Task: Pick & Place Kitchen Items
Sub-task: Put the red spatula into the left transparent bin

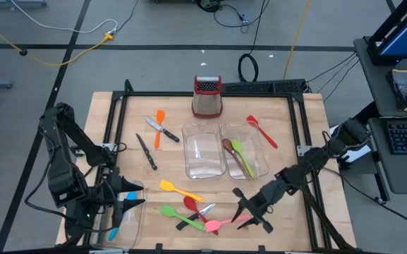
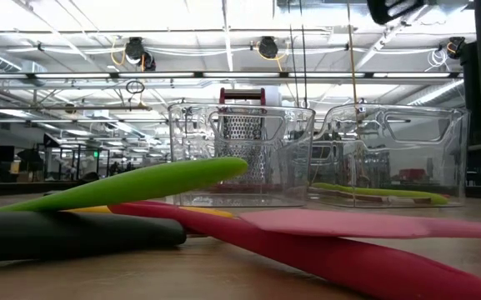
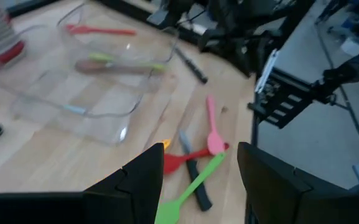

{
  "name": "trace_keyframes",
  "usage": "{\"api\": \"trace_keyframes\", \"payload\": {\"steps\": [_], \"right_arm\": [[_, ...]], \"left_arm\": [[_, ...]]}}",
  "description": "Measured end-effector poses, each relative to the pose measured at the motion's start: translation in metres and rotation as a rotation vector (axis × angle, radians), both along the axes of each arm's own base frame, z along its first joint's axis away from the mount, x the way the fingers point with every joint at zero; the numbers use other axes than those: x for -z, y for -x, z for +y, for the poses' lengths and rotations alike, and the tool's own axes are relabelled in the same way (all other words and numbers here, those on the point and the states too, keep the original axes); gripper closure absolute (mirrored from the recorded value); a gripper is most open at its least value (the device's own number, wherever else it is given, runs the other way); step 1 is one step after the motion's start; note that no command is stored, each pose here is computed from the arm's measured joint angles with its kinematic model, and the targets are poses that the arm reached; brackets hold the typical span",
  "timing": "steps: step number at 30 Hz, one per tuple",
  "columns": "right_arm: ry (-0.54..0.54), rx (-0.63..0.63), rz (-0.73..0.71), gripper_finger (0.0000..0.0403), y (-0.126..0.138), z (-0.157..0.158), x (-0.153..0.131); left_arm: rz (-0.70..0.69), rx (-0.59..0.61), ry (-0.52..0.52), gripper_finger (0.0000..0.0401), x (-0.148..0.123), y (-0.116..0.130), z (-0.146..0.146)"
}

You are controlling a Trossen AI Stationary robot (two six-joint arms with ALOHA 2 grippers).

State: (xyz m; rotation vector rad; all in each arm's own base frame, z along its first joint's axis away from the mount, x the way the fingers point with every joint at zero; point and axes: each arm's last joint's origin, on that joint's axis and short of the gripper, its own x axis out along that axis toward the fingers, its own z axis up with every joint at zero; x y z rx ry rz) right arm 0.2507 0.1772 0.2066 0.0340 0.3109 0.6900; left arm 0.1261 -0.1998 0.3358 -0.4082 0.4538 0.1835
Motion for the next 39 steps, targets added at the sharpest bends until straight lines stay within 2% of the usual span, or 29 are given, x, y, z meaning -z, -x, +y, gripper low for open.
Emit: {"api": "trace_keyframes", "payload": {"steps": [5, 7, 10, 14, 19, 24, 29, 32, 35, 39], "right_arm": [[0.092, 0.18, 0.07, 0.0277, 0.013, 0.007, 0.006], [0.129, 0.29, 0.087, 0.0277, 0.02, 0.005, 0.003], [0.127, 0.488, 0.067, 0.0277, 0.031, -0.004, -0.011], [0.124, 0.746, -0.006, 0.0277, 0.047, -0.026, -0.038], [0.172, 1.079, -0.116, 0.0277, 0.071, -0.061, -0.067], [0.163, 1.335, -0.159, 0.0277, 0.094, -0.105, -0.087], [0.13, 1.503, -0.136, 0.0277, 0.111, -0.142, -0.092], [0.097, 1.529, -0.078, 0.0277, 0.115, -0.157, -0.089], [0.039, 1.518, 0.045, 0.0277, 0.116, -0.17, -0.081], [-0.005, 1.561, 0.288, 0.0277, 0.116, -0.186, -0.062]], "left_arm": [[-0.048, 0.029, -0.01, 0.0192, -0.005, -0.003, -0.005], [-0.062, 0.035, -0.013, 0.0192, -0.006, -0.004, -0.006], [-0.075, 0.031, -0.017, 0.0192, -0.007, -0.004, -0.007], [-0.081, 0.028, -0.023, 0.0192, -0.008, -0.004, -0.007], [-0.079, 0.041, -0.05, 0.0192, -0.008, -0.004, -0.007], [-0.076, 0.054, -0.079, 0.0192, -0.007, -0.004, -0.007], [-0.073, 0.067, -0.112, 0.0192, -0.007, -0.005, -0.007], [-0.071, 0.076, -0.131, 0.0192, -0.007, -0.005, -0.007], [-0.07, 0.083, -0.147, 0.0192, -0.007, -0.005, -0.007], [-0.069, 0.086, -0.152, 0.0192, -0.007, -0.005, -0.007]]}}
